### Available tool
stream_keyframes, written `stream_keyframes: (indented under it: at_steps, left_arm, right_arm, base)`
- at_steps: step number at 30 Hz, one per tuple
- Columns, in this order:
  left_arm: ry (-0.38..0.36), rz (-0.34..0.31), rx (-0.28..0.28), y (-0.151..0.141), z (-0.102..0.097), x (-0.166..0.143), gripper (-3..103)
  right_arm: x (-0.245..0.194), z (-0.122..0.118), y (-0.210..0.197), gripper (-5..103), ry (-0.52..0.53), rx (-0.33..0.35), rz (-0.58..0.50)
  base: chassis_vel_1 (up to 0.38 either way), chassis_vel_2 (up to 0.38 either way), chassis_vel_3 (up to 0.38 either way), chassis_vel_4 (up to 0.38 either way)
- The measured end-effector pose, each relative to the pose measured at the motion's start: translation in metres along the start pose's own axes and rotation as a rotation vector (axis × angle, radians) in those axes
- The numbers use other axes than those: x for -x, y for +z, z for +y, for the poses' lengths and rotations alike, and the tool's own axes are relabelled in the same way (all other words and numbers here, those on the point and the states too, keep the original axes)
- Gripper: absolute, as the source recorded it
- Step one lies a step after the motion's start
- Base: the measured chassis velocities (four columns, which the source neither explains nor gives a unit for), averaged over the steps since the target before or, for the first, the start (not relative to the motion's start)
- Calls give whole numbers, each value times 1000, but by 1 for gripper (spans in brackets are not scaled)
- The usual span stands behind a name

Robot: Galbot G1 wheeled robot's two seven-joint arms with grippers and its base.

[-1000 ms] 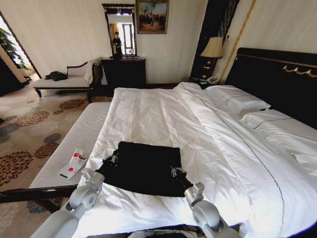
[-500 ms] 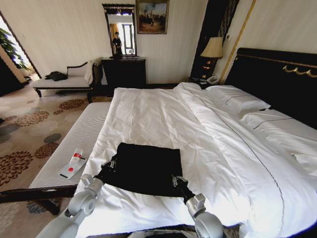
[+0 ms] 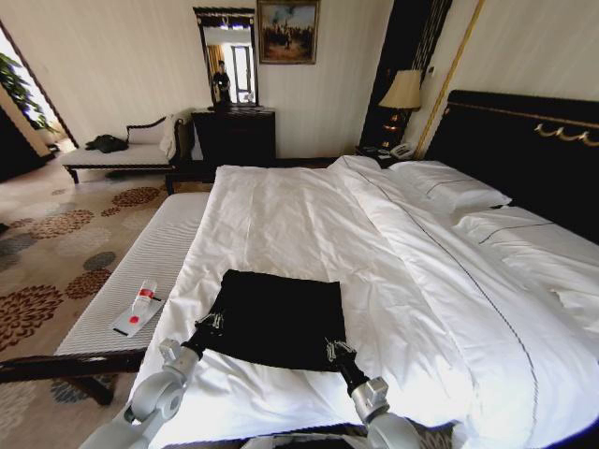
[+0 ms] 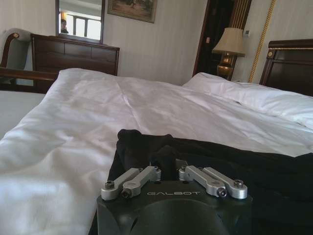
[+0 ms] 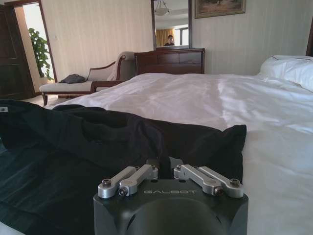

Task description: Fold the clothes on the bed.

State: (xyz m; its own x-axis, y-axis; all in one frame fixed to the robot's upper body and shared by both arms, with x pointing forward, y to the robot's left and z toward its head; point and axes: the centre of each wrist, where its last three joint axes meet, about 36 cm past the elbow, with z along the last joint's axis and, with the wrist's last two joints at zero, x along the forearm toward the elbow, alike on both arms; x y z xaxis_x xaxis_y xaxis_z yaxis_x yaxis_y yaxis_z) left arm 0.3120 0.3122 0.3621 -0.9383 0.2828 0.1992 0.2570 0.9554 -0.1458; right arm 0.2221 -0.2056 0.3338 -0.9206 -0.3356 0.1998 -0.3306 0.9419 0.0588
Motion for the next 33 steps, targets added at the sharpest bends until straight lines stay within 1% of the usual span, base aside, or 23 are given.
stream_keyframes:
  at_steps: [2,3,4,5,8,9,10,12,13,14,15,17,18,19,20,21,22,24,25,27,29,32,33]
  left_arm:
    - [2,-8,20,-7,2,-4,26]
    - [6,-13,31,-12,2,-7,26]
    - [6,-13,31,-12,2,-7,26]
    - [9,-16,35,-14,3,-9,32]
    - [26,-26,58,-28,6,-27,48]
    - [26,-26,58,-28,6,-27,48]
    - [29,-25,61,-29,7,-29,48]
    - [34,-33,60,-40,10,-43,58]
    - [29,-38,51,-45,12,-45,64]
    - [29,-38,51,-45,12,-45,64]
    - [20,-42,33,-51,15,-45,70]
    - [-9,-42,1,-61,21,-34,80]
    - [-33,-32,-12,-64,26,-22,80]
    - [-45,-21,-20,-68,29,-10,86]
    - [-45,-21,-20,-68,29,-10,86]
    - [-52,-15,-26,-70,31,-2,90]
    - [-74,2,-48,-78,38,19,95]
    - [-84,20,-71,-93,50,48,98]
    - [-84,20,-71,-93,50,48,98]
    - [-99,32,-73,-105,71,69,100]
    - [-106,35,-78,-106,78,74,103]
    - [-117,42,-96,-107,91,84,100]
    - [-123,54,-112,-105,99,96,98]
  right_arm:
    - [-7,0,-5,20,-2,1,-13]
    - [-11,0,-7,25,-2,3,-23]
    - [-11,0,-7,25,-2,3,-23]
    - [-13,0,-9,25,-2,5,-27]
    - [-23,-1,-18,41,2,13,-52]
    - [-23,-1,-18,41,2,13,-52]
    - [-24,-2,-20,47,4,15,-55]
    - [-25,-8,-34,57,27,59,-70]
    - [-24,-11,-40,57,36,85,-65]
    - [-24,-11,-40,57,36,85,-65]
    - [-20,-18,-50,63,53,130,-48]
    - [-8,-34,-67,74,87,186,-13]
    - [1,-45,-77,79,106,211,-1]
    - [9,-54,-85,85,120,236,4]
    - [9,-54,-85,85,120,236,4]
    - [13,-60,-90,85,130,254,9]
    - [24,-75,-100,89,153,298,21]
    - [36,-91,-109,98,181,321,25]
    - [36,-91,-109,98,181,321,25]
    - [49,-102,-115,100,186,337,30]
    - [56,-105,-117,100,182,342,37]
    - [64,-108,-116,100,178,345,47]
    - [66,-109,-115,100,182,349,55]
  base:
    - [0,0,0,0]
    - [0,0,0,0]
    - [0,0,0,0]
    - [0,0,0,0]
    - [0,0,0,0]
    - [0,0,0,0]
    - [0,0,0,0]
    - [0,0,0,0]
    - [0,0,0,0]
    - [0,0,0,0]
    - [0,0,0,0]
    - [0,0,0,0]
    - [0,0,0,0]
    - [0,0,0,0]
    - [0,0,0,0]
    - [0,0,0,0]
    - [0,0,0,0]
    - [0,0,0,0]
    - [0,0,0,0]
    - [0,0,0,0]
    - [0,0,0,0]
    - [0,0,0,0]
    - [0,0,0,0]
